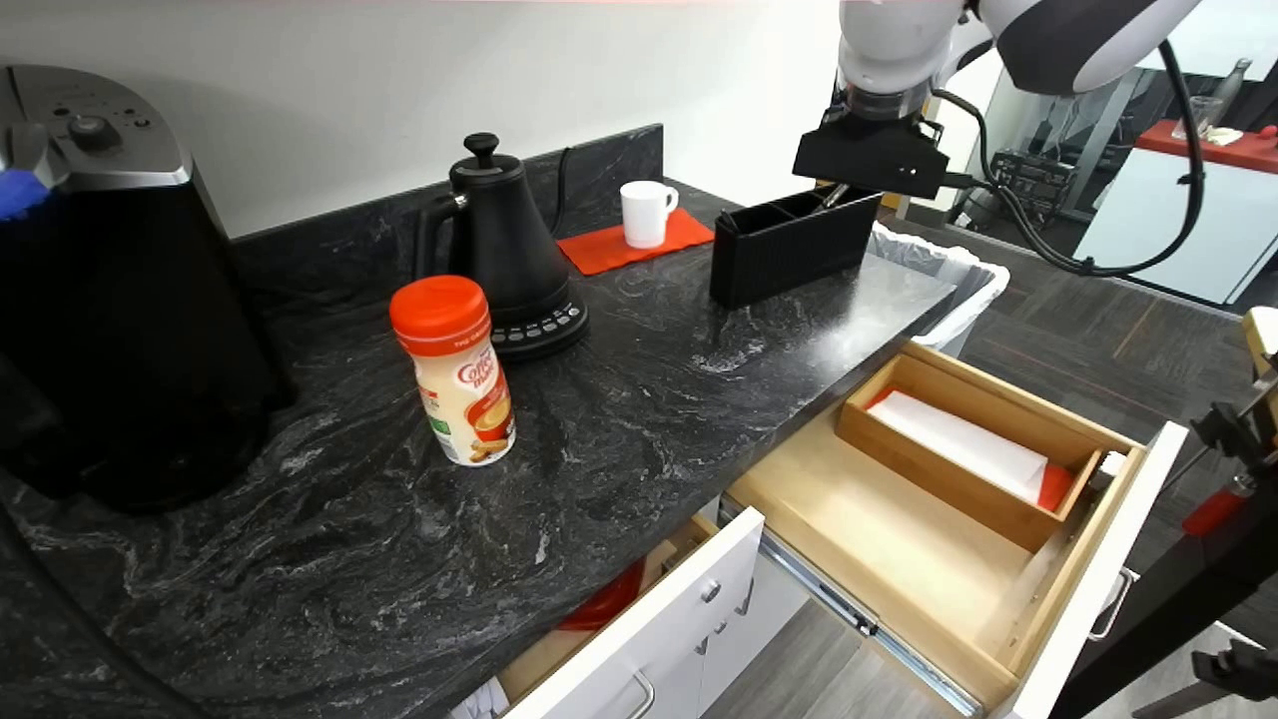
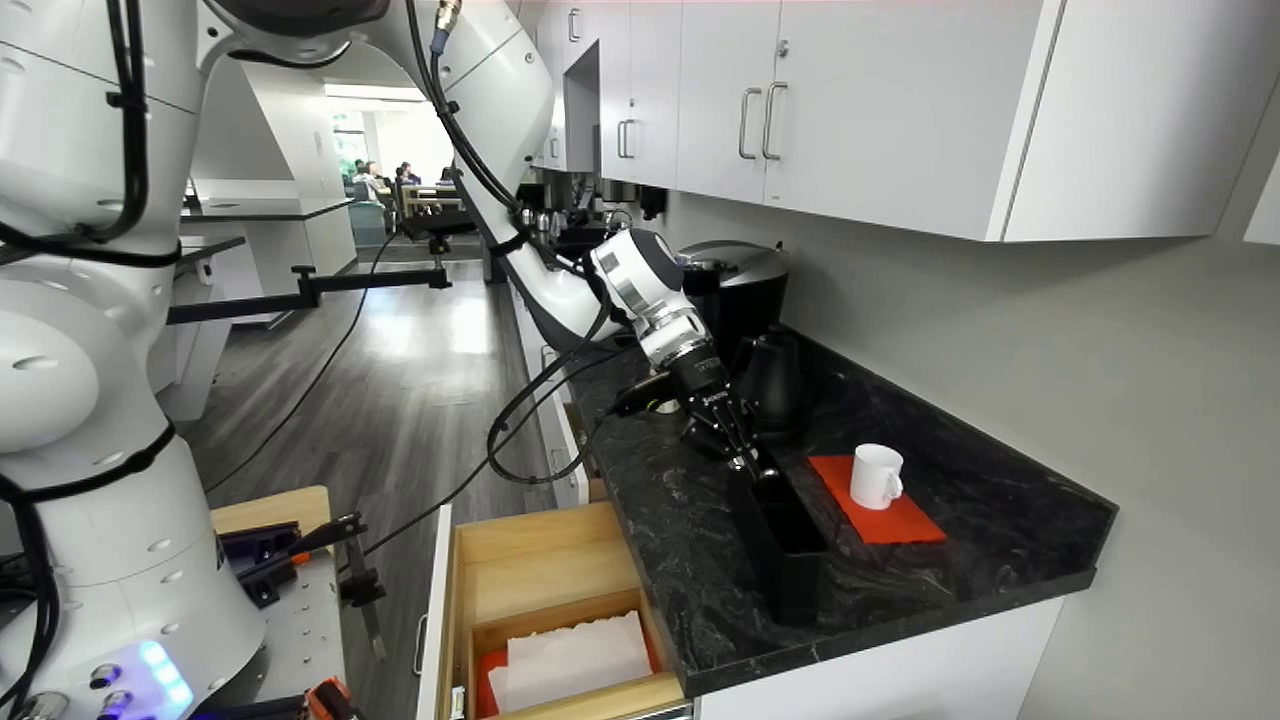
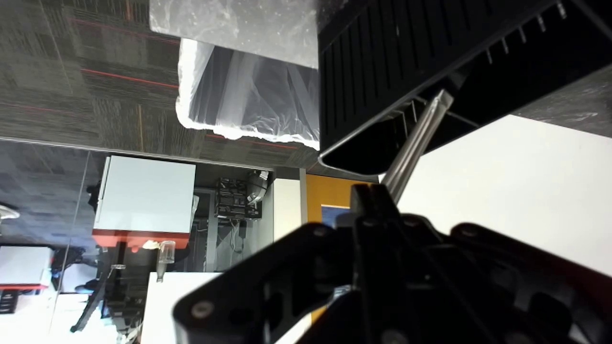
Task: Remove the kitchen knife from the utensil holder and put it in the box that is in the open drawer
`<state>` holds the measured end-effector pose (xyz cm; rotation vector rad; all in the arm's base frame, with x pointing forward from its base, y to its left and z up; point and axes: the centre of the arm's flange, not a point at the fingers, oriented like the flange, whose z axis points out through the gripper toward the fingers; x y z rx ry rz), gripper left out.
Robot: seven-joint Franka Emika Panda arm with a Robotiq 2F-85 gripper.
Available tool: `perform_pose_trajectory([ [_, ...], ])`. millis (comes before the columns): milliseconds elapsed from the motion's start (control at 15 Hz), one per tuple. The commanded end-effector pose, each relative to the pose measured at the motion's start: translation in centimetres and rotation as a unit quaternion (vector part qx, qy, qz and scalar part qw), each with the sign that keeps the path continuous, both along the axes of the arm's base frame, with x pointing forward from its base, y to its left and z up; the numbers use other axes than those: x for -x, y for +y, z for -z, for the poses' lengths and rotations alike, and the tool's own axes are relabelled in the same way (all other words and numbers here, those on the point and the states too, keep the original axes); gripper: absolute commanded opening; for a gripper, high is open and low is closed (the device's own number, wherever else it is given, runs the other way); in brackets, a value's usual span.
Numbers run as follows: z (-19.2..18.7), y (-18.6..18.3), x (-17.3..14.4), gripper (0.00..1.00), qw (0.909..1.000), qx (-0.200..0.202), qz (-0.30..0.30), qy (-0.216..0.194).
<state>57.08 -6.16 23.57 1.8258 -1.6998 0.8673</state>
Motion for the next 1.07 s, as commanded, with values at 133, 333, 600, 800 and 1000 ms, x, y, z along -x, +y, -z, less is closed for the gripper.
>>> perform_pose_trajectory([
  [133,-0.9,0.0,0.7,0.37,0.9998,0.020,-0.003,0.005],
  [333,-0.7,-0.2,0.8,0.57,0.9991,0.037,-0.019,0.010],
  [600,-0.6,-0.7,0.9,0.82,0.9971,0.062,-0.043,0.012],
  [800,-0.5,-1.0,0.9,1.00,0.9962,0.069,-0.051,0.012],
  [1000,-0.3,-1.5,1.1,1.00,0.9959,0.074,-0.050,0.013],
])
